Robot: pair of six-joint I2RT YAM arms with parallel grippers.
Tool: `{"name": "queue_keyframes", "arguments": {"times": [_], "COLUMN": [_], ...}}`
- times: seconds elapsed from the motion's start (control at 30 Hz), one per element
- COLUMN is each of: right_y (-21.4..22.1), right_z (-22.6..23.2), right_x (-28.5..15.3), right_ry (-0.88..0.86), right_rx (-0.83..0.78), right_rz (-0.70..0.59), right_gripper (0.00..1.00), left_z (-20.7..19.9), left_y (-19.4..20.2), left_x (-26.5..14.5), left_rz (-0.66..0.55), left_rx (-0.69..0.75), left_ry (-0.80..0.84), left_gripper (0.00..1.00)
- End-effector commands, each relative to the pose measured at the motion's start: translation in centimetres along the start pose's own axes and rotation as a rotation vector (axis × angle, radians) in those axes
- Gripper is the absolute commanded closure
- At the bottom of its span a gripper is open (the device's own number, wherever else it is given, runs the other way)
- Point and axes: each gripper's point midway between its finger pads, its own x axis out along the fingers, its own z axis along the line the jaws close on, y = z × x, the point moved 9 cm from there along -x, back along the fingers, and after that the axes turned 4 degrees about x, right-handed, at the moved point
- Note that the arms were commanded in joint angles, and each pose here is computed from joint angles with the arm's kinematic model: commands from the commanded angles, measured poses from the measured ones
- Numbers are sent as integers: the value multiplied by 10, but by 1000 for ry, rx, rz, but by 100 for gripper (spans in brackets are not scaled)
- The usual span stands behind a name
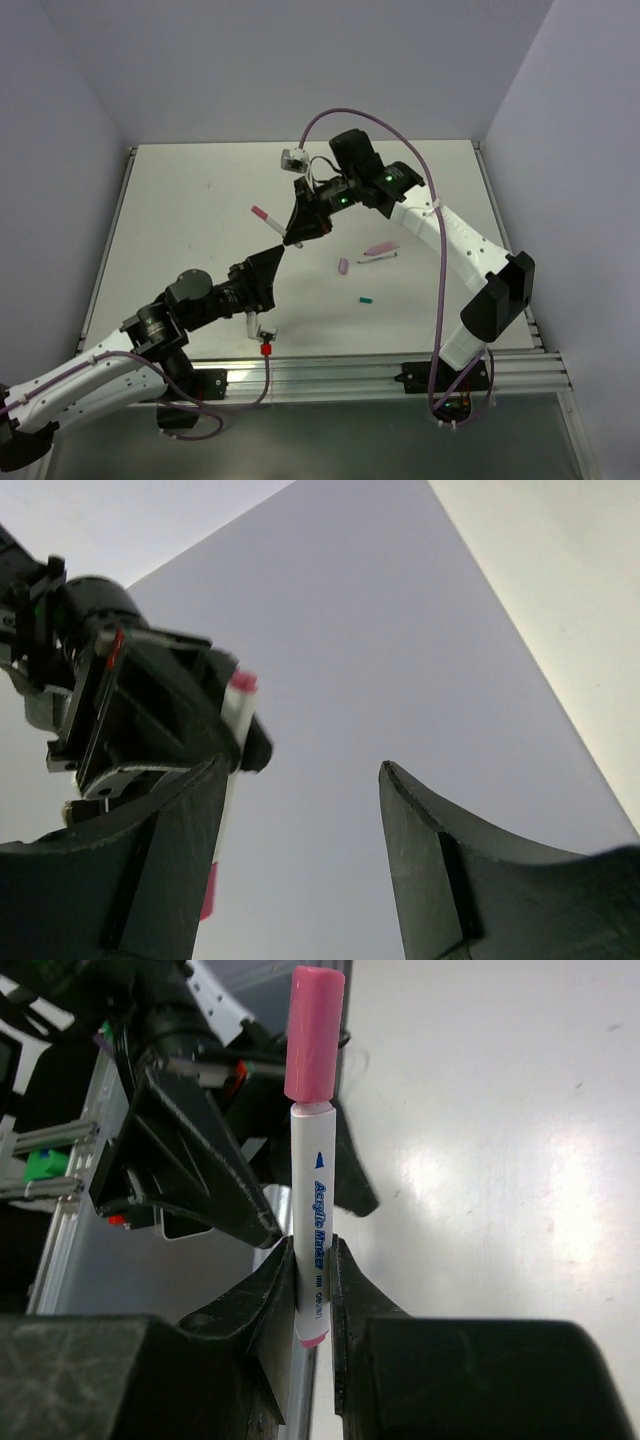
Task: Insert the pens into the pen caps
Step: Insert the pen cap onto the pen.
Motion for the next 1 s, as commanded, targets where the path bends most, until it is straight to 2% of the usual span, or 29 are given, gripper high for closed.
{"name": "queue_keyframes", "arguments": {"times": [0.0, 0.17, 0.27, 0.33, 0.37, 0.43, 0.47, 0.5, 0.53, 0.57, 0.6, 0.63, 0.67, 0.7, 0.73, 0.77, 0.8, 0.83, 0.87, 0.9, 0.97], "right_y": [-39, -58, -66, -70, -71, -73, -73, -73, -73, -72, -70, -69, -68, -66, -66, -65, -64, -64, -62, -62, -63], "right_z": [2, 2, -2, -2, -2, -1, -2, -2, -2, -1, -4, -6, -6, -7, -8, -6, -7, -7, -7, -8, -8], "right_x": [-18, -34, -41, -45, -47, -50, -53, -55, -57, -60, -67, -71, -76, -82, -84, -87, -90, -91, -91, -93, -93], "right_ry": [0, 62, 97, 116, 135, 150, 157, 158, 158, 156, 159, 168, 177, 194, 200, 207, 228, 236, 239, 249, 255], "right_rx": [-121, -163, -167, -173, -176, -183, -181, -179, -171, -164, -146, -137, -133, -124, -124, -125, -119, -118, -116, -109, -107], "right_rz": [-120, -194, -227, -244, -251, -262, -266, -269, -272, -275, -280, -285, -291, -298, -301, -306, -311, -313, -314, -317, -319], "right_gripper": [100, 100, 100, 100, 100, 100, 100, 100, 100, 100, 100, 100, 100, 100, 100, 100, 100, 100, 100, 100, 100], "left_z": [-8, -11, -8, -3, -5, 13, 12, 20, 46, 55, 52, 73, 72, 73, 81, 76, 84, 84, 77, 81, 76], "left_y": [-12, -7, 1, 12, 18, 35, 39, 44, 59, 63, 62, 75, 86, 89, 99, 112, 117, 124, 138, 142, 154], "left_x": [-2, -14, -21, -25, -28, -24, -24, -19, -9, -4, 9, 5, 4, 10, 5, 0, -2, -5, -13, -14, -23], "left_rz": [-65, -22, 40, 110, 178, 254, 343, 379, 404, 412, 418, 408, 447, 416, 401, 422, 339, 316, 361, 294, 297], "left_rx": [173, 101, -23, -200, -369, -569, -789, -901, -1008, -1107, -1273, -1350, -1460, -1520, -1572, -1673, -1729, -1780, -1865, -1906, -1973], "left_ry": [60, 84, 87, 84, 90, 90, 104, 104, 80, 76, 116, 43, 6, 1, -41, -79, -102, -120, -166, -168, -213], "left_gripper": [32, 32, 32, 33, 33, 34, 34, 34, 36, 36, 36, 33, 30, 24, 7, 2, 1, 1, 1, 1, 1]}}
